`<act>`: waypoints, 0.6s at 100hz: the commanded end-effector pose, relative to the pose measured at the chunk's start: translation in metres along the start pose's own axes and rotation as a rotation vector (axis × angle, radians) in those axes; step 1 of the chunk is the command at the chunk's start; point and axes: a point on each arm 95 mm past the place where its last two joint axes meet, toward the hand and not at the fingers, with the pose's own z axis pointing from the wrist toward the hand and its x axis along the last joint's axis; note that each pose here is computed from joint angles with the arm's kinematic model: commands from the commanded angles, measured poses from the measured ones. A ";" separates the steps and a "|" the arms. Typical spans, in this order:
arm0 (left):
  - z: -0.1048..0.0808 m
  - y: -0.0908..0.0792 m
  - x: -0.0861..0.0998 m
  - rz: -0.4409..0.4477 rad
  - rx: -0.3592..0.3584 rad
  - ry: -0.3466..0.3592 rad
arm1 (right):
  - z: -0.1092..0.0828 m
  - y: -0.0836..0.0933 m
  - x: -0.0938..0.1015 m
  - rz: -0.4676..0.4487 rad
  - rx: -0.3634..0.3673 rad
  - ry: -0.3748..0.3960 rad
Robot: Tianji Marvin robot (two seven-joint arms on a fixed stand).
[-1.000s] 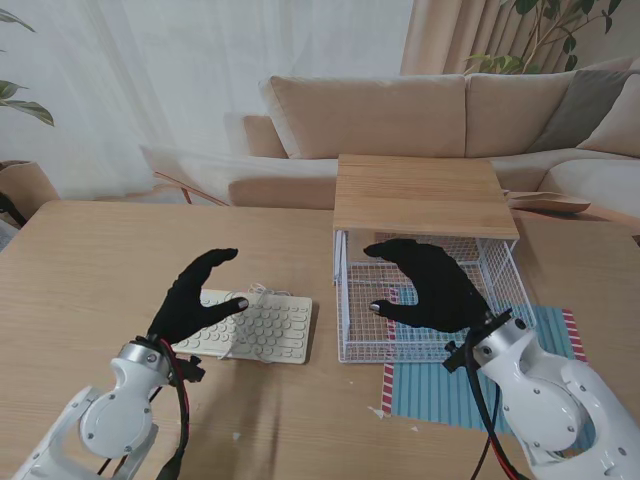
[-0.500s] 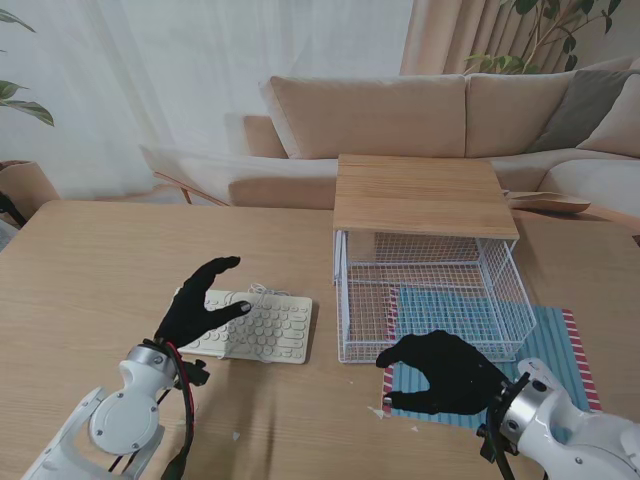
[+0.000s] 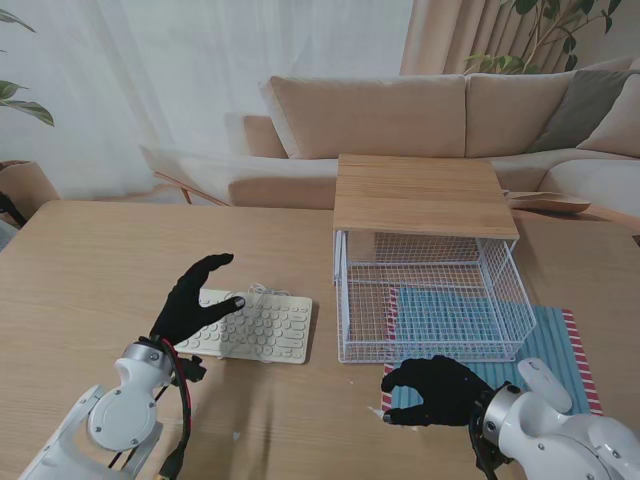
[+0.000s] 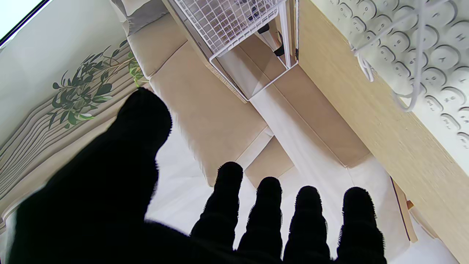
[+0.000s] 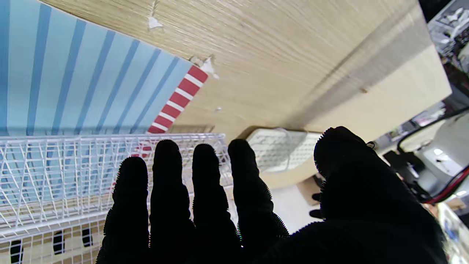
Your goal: Unroll the mouse pad and set up the keyboard and mouse from the tabletop organizer
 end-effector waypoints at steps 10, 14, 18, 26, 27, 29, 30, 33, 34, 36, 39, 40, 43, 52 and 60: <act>0.000 0.003 0.001 -0.008 -0.012 -0.005 | 0.011 -0.001 -0.011 0.003 0.037 -0.026; 0.000 0.003 0.001 -0.008 -0.011 -0.005 | 0.014 0.000 -0.014 0.006 0.043 -0.034; 0.000 0.003 0.001 -0.009 -0.011 -0.006 | 0.017 0.001 -0.016 0.008 0.048 -0.038; 0.000 0.003 0.001 -0.011 -0.011 -0.008 | 0.024 0.004 -0.021 0.011 0.052 -0.044; 0.000 0.003 0.001 -0.010 -0.011 -0.008 | 0.025 0.004 -0.022 0.012 0.053 -0.045; 0.000 0.003 0.001 -0.010 -0.010 -0.008 | 0.026 0.005 -0.023 0.014 0.056 -0.047; 0.000 0.003 0.001 -0.009 -0.010 -0.008 | 0.027 0.005 -0.023 0.014 0.057 -0.048; 0.000 0.003 0.001 -0.010 -0.010 -0.009 | 0.030 0.006 -0.025 0.016 0.058 -0.052; 0.000 0.003 0.001 -0.010 -0.009 -0.009 | 0.030 0.006 -0.025 0.017 0.059 -0.053; 0.000 0.003 0.001 -0.011 -0.009 -0.009 | 0.032 0.007 -0.026 0.016 0.061 -0.055; 0.000 0.003 0.001 -0.011 -0.008 -0.011 | 0.033 0.008 -0.027 0.014 0.063 -0.056; 0.000 0.003 0.001 -0.012 -0.008 -0.011 | 0.034 0.008 -0.027 0.013 0.062 -0.056; 0.000 0.003 0.000 -0.012 -0.007 -0.012 | 0.036 0.009 -0.028 0.010 0.058 -0.056; 0.000 0.003 0.000 -0.012 -0.006 -0.015 | 0.041 0.014 -0.031 0.005 0.046 -0.057; 0.000 0.003 0.000 -0.015 -0.005 -0.018 | 0.045 0.019 -0.035 -0.003 0.038 -0.061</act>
